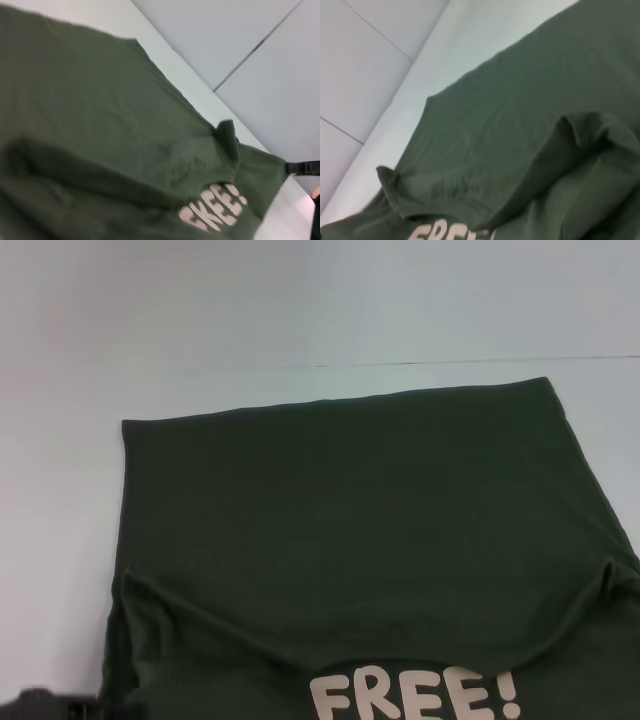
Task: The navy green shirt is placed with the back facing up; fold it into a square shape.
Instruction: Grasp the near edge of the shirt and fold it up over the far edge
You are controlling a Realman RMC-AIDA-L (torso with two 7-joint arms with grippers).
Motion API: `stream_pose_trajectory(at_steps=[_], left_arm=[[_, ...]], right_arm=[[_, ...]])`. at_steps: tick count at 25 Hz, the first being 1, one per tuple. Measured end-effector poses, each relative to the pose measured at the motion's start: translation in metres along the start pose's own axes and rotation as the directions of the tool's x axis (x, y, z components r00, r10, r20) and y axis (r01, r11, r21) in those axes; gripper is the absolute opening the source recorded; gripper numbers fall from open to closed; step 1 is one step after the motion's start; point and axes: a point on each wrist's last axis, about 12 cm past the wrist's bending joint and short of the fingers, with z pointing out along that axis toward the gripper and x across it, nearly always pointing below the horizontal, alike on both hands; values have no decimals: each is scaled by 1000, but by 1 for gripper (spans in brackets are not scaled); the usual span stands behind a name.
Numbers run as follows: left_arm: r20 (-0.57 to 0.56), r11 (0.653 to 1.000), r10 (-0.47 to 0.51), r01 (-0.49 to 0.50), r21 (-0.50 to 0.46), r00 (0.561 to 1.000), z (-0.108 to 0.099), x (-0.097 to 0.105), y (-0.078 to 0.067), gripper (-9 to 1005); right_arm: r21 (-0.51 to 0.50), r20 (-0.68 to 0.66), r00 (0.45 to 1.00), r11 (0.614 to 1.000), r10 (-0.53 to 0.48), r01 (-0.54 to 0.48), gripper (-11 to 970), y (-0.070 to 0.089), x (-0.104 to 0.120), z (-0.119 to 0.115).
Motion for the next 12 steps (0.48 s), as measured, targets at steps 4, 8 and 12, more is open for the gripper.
stream_pose_trajectory(at_steps=[4,8,12], left_arm=[[29,999,29,-29,-25,999,0,-24,10,38],[63,996,57,-53,-74,996,-1,-57,23,39],[69,990,102,-95,-107,992,2,-89,32,39]], right_arm=[[-24,39,999,999,-32,33,37,-1,-24,11],[-42,67,995,996,-71,74,38,-1,-54,31],[-47,85,991,993,-100,104,38,-1,-86,52]])
